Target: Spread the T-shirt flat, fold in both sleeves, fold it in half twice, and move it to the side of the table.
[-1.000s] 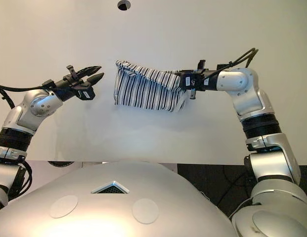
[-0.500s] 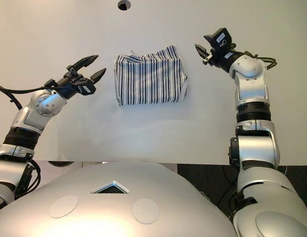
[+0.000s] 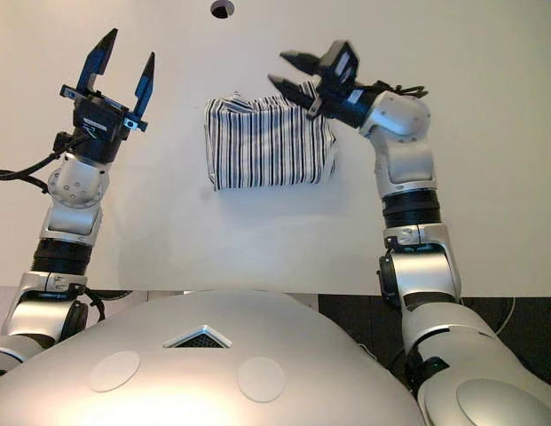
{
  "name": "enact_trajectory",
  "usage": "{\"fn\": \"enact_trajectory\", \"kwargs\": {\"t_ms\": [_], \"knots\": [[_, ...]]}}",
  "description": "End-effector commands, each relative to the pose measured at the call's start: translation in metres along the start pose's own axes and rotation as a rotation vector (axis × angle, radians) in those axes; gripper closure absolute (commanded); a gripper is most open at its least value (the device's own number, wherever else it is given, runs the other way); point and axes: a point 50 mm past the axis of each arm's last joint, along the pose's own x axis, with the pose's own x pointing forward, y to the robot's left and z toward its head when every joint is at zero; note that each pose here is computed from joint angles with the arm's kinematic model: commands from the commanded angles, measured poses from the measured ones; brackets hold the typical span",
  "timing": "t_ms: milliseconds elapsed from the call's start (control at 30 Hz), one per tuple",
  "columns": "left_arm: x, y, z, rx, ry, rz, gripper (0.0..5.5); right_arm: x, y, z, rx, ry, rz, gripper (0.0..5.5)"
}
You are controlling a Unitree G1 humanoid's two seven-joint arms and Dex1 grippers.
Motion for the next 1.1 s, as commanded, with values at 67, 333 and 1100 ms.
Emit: {"fn": "enact_trajectory", "kwargs": {"t_ms": [67,333,1100], "knots": [[0.003,0.006,0.003,0.0,-0.002,0.012,3.16,0.006,-0.011,-0.017,-0.141,0.234,0.12,3.65],[0.008,0.009,0.002,0.033,0.006,0.027,3.16,-0.009,-0.01,-0.053,-0.194,0.504,0.275,3.65],[0.003,0.018,-0.009,0.136,0.114,0.125,3.16,-0.159,-0.117,-0.036,-0.253,0.772,-0.635,3.65]]}}
